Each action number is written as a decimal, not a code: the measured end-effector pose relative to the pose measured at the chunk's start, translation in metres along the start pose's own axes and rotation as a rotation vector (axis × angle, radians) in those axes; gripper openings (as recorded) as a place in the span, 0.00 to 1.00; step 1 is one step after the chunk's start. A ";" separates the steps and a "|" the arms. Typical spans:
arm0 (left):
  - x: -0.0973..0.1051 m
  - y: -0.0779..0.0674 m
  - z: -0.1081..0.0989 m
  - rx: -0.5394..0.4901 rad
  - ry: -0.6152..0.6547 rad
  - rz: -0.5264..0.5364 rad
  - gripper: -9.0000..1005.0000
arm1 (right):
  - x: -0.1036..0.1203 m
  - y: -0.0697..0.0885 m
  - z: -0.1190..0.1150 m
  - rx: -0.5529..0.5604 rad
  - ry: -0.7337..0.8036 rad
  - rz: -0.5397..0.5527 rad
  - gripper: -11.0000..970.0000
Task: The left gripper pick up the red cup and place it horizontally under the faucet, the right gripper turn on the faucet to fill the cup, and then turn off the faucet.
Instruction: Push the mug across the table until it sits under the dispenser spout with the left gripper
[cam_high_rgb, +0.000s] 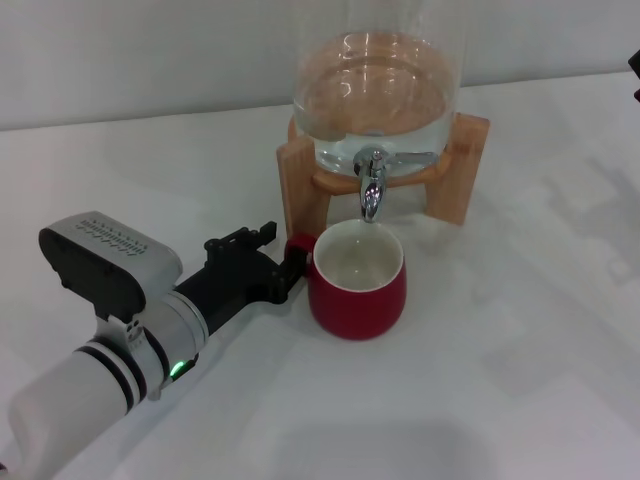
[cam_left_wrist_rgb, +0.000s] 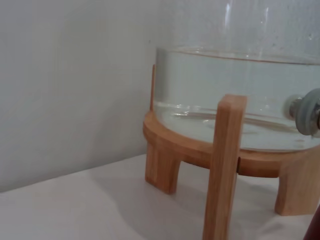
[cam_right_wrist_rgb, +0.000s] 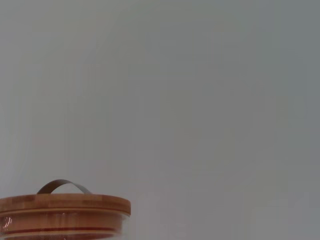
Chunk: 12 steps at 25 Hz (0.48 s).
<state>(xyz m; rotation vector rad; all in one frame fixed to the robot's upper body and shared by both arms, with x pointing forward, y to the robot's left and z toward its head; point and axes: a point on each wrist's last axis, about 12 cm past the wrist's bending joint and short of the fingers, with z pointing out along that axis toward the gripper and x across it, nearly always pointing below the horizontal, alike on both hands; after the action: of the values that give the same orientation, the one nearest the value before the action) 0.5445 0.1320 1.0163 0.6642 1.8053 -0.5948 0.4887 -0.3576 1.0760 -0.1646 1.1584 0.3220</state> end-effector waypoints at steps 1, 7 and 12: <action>0.000 0.000 0.000 -0.001 0.000 0.000 0.46 | 0.000 0.000 0.000 0.000 0.000 0.000 0.79; 0.000 0.001 0.000 -0.002 -0.001 0.006 0.46 | 0.000 0.000 0.001 -0.001 0.002 -0.003 0.79; -0.001 0.001 0.000 -0.002 -0.001 0.011 0.46 | 0.001 0.000 0.001 0.002 0.009 -0.005 0.79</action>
<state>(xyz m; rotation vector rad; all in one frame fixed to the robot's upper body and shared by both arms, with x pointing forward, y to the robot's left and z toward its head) 0.5453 0.1332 1.0168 0.6726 1.8001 -0.5858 0.4902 -0.3570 1.0753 -0.1672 1.1666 0.3157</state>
